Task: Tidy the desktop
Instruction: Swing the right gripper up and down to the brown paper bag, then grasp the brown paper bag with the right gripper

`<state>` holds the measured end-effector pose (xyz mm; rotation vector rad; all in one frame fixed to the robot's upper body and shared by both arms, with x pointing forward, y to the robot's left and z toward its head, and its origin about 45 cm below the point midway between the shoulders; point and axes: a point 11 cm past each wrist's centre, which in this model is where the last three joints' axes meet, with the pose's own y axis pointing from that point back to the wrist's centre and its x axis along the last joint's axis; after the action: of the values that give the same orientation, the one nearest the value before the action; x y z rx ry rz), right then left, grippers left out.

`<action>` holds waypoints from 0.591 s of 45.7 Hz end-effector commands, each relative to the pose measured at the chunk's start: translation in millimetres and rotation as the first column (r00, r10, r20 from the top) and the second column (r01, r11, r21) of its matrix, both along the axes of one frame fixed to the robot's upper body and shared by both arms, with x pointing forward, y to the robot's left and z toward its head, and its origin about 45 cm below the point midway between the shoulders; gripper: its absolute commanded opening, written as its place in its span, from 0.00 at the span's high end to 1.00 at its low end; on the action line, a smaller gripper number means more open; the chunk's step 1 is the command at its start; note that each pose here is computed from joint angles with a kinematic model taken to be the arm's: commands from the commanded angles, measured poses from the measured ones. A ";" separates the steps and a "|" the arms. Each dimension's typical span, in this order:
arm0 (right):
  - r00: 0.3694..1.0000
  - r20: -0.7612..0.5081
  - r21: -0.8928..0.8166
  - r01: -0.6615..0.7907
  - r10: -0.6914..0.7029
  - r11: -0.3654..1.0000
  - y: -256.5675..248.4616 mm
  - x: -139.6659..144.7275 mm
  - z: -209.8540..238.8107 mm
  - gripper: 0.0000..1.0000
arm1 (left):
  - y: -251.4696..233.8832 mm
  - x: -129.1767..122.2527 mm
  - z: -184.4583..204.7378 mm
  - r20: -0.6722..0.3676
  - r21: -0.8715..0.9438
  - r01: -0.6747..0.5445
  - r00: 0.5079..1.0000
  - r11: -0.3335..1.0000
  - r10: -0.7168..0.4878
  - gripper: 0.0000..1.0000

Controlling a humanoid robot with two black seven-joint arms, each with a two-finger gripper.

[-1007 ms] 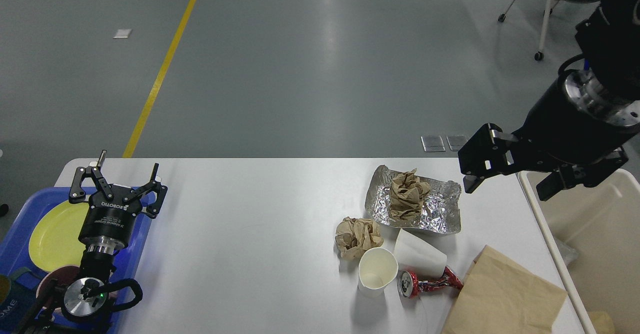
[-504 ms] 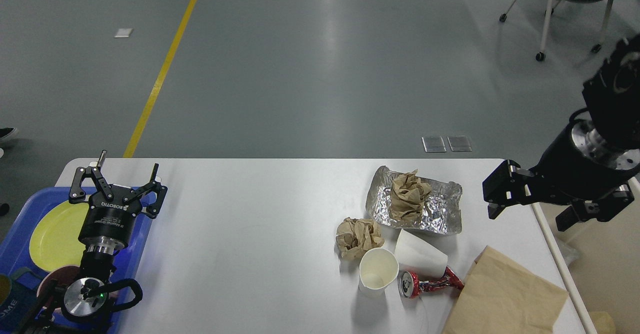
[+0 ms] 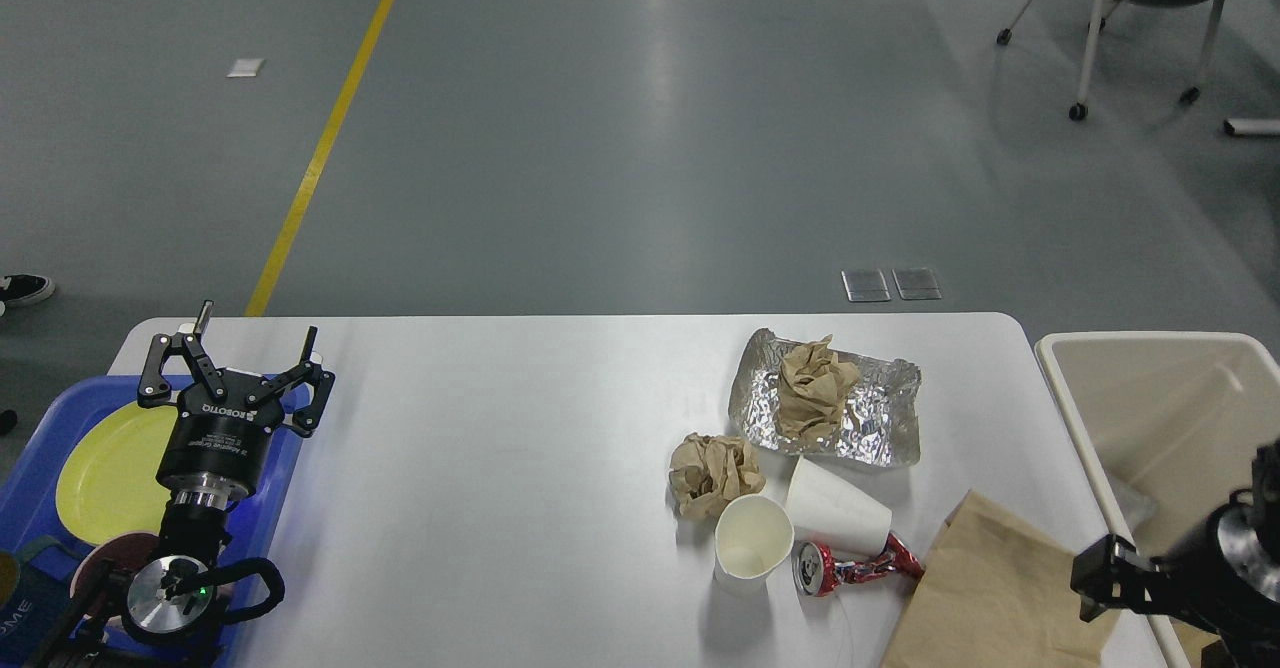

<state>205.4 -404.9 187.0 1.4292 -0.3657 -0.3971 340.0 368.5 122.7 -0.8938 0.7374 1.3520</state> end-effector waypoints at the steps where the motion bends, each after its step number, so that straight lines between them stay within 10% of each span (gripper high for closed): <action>1: 0.999 0.023 -0.034 0.027 -0.026 0.999 -12.3 -7.1 -12.2 0.06 | 0.0 0.0 0.0 0.000 0.000 0.000 1.000 1.000 0.000 0.04; 27: 0.991 0.086 0.034 0.098 -0.100 0.995 -9.1 -11.9 -67.0 0.14 | 0.0 0.0 0.0 0.000 0.000 0.000 1.000 1.000 0.000 0.04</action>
<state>195.9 -411.6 124.6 1.4815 -0.5059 -0.4360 340.0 368.4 122.6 -0.8933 0.7378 1.3517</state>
